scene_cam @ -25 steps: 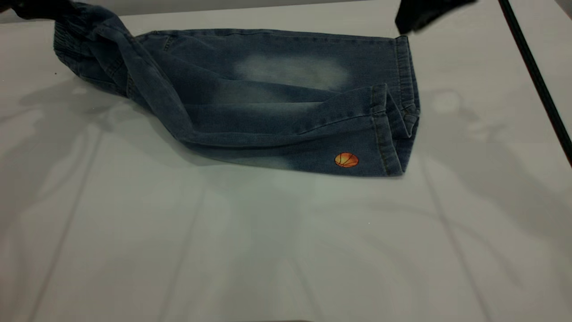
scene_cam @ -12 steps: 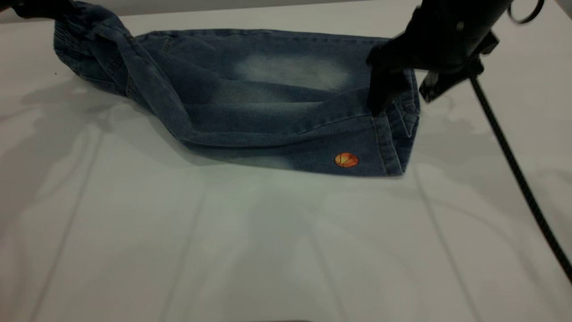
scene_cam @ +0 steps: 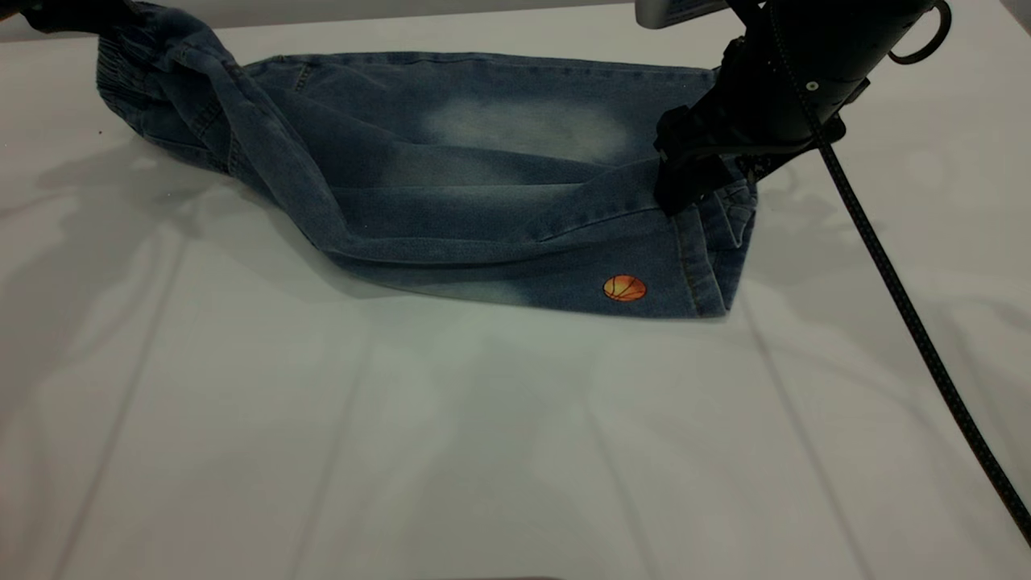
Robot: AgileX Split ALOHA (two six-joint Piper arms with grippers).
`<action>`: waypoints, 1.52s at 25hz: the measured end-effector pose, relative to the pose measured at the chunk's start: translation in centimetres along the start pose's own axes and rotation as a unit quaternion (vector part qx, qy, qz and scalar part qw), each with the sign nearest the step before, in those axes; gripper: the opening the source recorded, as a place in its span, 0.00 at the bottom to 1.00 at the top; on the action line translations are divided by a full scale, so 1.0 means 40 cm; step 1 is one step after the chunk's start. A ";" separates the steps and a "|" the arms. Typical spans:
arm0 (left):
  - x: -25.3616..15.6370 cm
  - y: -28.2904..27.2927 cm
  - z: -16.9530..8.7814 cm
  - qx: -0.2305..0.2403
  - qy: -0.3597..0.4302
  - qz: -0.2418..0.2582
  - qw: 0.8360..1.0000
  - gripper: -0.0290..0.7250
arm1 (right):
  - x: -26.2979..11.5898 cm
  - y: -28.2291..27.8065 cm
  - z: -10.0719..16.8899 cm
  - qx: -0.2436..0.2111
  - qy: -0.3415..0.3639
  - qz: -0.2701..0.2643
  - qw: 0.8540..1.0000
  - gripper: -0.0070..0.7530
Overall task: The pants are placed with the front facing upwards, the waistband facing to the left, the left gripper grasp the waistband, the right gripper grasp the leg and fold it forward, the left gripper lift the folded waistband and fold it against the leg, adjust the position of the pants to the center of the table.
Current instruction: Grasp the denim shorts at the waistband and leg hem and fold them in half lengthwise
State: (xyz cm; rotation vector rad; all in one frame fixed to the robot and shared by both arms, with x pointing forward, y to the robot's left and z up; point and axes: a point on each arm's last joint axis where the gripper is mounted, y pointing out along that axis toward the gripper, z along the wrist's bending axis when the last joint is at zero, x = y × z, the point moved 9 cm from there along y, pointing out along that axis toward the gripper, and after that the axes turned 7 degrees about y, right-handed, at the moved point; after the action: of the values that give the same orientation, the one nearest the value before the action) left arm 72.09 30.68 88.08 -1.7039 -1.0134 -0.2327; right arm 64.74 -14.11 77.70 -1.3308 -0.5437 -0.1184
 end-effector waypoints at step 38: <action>0.012 0.000 0.002 0.002 0.001 -0.013 1.000 0.12 | 0.053 -0.052 0.118 0.036 -0.047 -0.031 0.998 0.03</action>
State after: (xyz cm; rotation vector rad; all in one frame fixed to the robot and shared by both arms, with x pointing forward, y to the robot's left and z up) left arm 72.36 30.98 88.34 -1.6875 -1.0337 -0.2498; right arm 64.31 -9.73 81.12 -1.2542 -0.6628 -0.0865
